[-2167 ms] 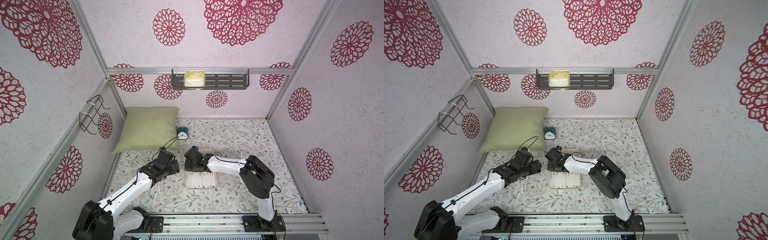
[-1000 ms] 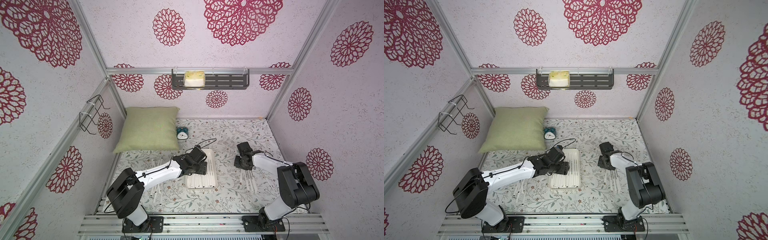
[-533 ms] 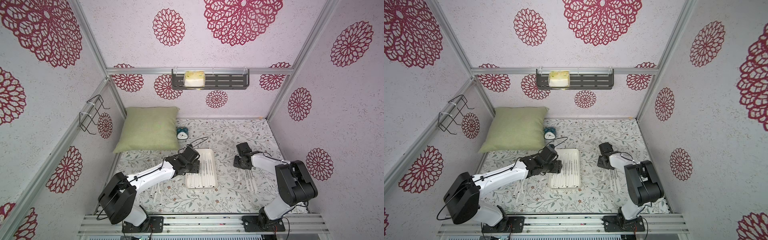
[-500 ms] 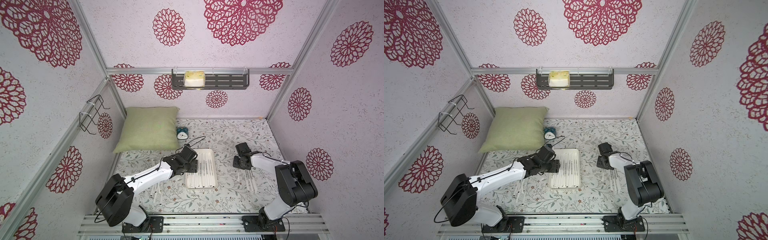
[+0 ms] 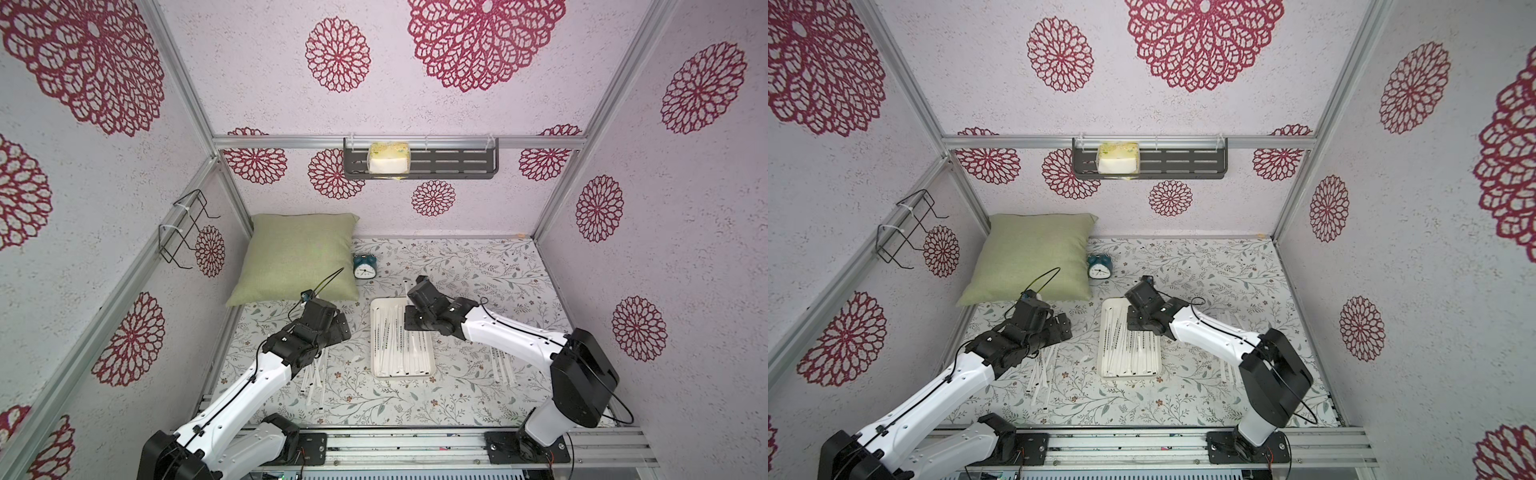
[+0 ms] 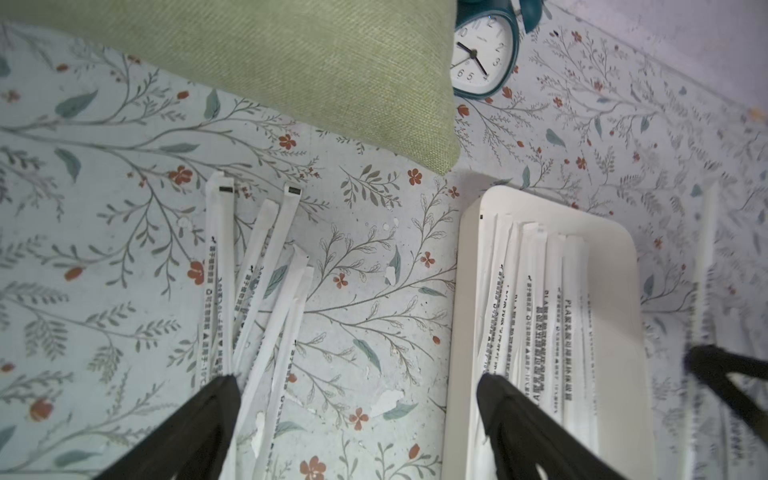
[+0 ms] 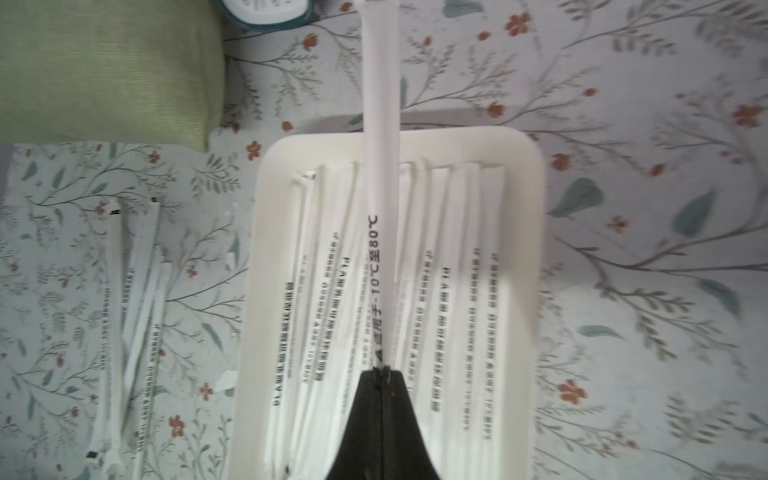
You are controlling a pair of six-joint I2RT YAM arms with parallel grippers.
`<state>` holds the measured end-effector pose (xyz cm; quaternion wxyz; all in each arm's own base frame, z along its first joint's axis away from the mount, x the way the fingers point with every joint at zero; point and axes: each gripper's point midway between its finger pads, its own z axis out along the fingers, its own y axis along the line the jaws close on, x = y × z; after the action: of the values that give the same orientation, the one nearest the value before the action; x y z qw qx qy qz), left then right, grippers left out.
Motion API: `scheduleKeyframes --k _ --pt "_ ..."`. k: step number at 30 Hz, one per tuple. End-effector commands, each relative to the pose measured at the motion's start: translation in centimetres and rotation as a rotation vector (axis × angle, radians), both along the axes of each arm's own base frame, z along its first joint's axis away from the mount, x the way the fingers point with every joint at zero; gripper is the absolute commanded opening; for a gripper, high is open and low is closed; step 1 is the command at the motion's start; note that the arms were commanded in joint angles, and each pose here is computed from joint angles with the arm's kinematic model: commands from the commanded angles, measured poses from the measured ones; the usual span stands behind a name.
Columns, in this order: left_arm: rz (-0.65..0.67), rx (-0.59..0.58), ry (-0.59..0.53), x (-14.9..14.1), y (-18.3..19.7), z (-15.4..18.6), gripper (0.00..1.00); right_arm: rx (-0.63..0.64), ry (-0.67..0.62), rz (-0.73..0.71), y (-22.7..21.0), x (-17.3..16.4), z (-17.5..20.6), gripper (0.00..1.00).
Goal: Put the straws into the storage box
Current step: Pick up the straw from the center of the board, then place the straw in the storage box.
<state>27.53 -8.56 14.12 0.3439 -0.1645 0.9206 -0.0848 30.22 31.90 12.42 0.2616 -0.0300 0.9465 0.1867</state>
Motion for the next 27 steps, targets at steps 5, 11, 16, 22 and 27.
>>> scheduleKeyframes --k 5,11,16,22,27 --pt "0.103 -0.021 -0.034 -0.5 2.4 -0.3 0.98 0.056 0.059 -0.004 5.3 0.0 -2.6 0.07" --pt "0.118 -0.025 -0.028 -1.2 2.8 -1.1 1.0 0.065 0.106 0.001 7.1 -0.8 -5.3 0.08" --pt "0.108 -0.042 0.002 -1.2 2.4 -1.7 0.89 0.059 0.127 -0.01 7.5 -1.0 -6.3 0.08" --pt "0.092 -0.042 0.051 -1.0 1.9 -2.7 0.74 0.092 0.158 -0.045 7.8 -1.1 -7.1 0.1" --pt "0.091 -0.016 0.13 -1.5 1.9 -4.0 0.56 0.094 0.136 -0.04 7.8 -0.9 -5.5 0.26"
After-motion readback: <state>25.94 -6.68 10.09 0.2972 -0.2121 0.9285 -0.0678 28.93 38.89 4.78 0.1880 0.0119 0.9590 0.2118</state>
